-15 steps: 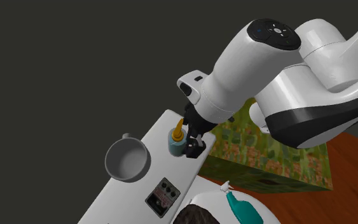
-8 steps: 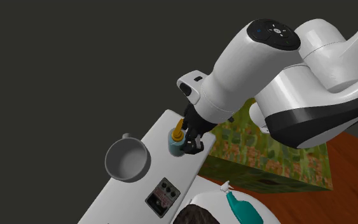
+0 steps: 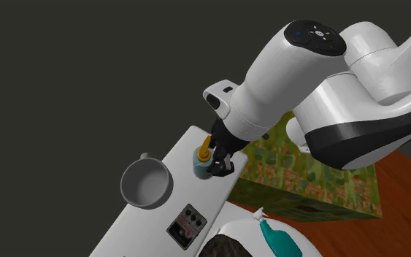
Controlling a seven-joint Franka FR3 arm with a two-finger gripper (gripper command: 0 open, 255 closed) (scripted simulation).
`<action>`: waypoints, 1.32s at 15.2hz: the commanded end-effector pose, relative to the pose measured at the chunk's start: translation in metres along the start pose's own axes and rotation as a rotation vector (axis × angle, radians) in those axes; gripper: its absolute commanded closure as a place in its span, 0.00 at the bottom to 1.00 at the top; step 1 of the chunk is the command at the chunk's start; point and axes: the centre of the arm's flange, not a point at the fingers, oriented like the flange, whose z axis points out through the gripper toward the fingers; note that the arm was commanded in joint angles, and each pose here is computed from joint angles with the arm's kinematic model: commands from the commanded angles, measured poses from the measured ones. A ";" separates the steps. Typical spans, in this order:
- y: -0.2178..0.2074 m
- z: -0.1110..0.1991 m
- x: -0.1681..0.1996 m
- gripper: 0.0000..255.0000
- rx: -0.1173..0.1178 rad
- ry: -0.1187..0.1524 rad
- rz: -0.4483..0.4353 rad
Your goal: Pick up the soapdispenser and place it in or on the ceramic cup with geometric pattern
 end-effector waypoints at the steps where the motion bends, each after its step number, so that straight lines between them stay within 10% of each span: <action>1: -0.001 -0.008 0.003 1.00 0.000 -0.001 0.000; 20: -0.011 -0.102 0.036 1.00 0.000 -0.001 0.000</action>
